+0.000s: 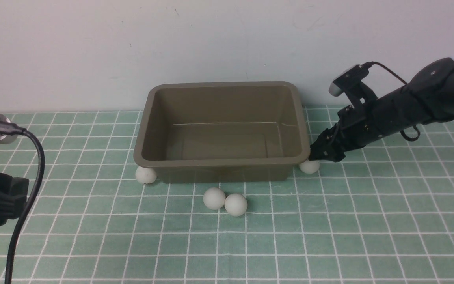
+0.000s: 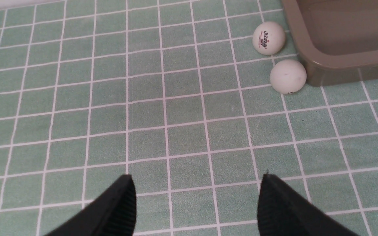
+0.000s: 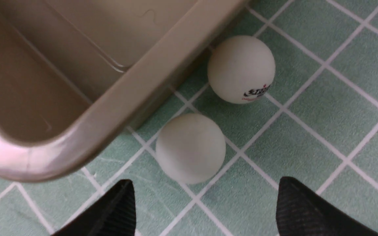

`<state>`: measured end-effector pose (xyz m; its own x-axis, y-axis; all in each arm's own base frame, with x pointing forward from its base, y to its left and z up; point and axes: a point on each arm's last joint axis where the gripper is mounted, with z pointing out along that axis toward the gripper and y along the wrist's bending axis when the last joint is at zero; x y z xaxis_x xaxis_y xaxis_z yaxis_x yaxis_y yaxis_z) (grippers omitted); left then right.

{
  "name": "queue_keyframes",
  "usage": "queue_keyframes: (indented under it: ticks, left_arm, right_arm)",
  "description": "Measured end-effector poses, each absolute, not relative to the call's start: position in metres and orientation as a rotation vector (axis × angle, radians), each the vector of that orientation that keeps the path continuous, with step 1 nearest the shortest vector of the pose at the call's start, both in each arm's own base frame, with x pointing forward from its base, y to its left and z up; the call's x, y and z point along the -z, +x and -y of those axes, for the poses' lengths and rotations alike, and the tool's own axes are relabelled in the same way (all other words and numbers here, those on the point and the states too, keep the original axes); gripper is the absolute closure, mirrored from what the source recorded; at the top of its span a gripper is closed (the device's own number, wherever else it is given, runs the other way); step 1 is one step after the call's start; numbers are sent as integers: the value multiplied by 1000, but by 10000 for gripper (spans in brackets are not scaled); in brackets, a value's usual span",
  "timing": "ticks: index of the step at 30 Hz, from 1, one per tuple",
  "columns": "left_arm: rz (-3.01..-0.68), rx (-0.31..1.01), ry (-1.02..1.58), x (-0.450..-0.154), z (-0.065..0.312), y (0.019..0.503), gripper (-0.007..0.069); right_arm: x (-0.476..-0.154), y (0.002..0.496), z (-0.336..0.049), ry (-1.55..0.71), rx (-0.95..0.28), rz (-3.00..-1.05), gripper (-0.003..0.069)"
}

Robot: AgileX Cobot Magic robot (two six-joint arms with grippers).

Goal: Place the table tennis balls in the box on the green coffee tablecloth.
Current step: 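Reach for and grasp a ping pong ball on the table, then release the ping pong ball into the bin and lift the gripper away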

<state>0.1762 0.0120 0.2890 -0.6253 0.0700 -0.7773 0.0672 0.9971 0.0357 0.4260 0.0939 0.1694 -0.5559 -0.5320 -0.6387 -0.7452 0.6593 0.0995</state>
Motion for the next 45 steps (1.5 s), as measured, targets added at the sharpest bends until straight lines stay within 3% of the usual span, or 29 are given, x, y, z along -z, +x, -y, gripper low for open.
queue_keyframes:
  ticks: [14, 17, 18, 25, 30, 35, 40, 45]
  left_arm:
    - [-2282, 10, 103, -287, -11, 174, 179]
    - [-2287, 12, 104, -286, -11, 174, 179]
    - [-2287, 12, 104, -286, -11, 174, 179]
    - [-2287, 12, 104, -286, -11, 174, 179]
    - [-2287, 12, 104, -286, -11, 174, 179]
    - [-2287, 12, 104, -286, -11, 174, 179]
    - [-2287, 12, 104, -286, -11, 174, 179]
    - [-2288, 13, 105, -286, -11, 174, 179]
  right_arm:
    - [-138, 431, -106, -992, -520, -2351, 201]
    - [-135, 432, -105, -964, -499, -2375, 242]
    - [-134, 432, -104, -952, -487, -2383, 294]
    - [-137, 433, -99, -948, -461, -2388, 299]
    - [-169, 435, -70, -874, -399, -2360, 299]
    - [-217, 427, -60, -814, -452, -2260, 299]
    - [-242, 417, -88, -890, -638, -2116, 299]
    - [-241, 414, -129, -1006, -704, -2051, 299]
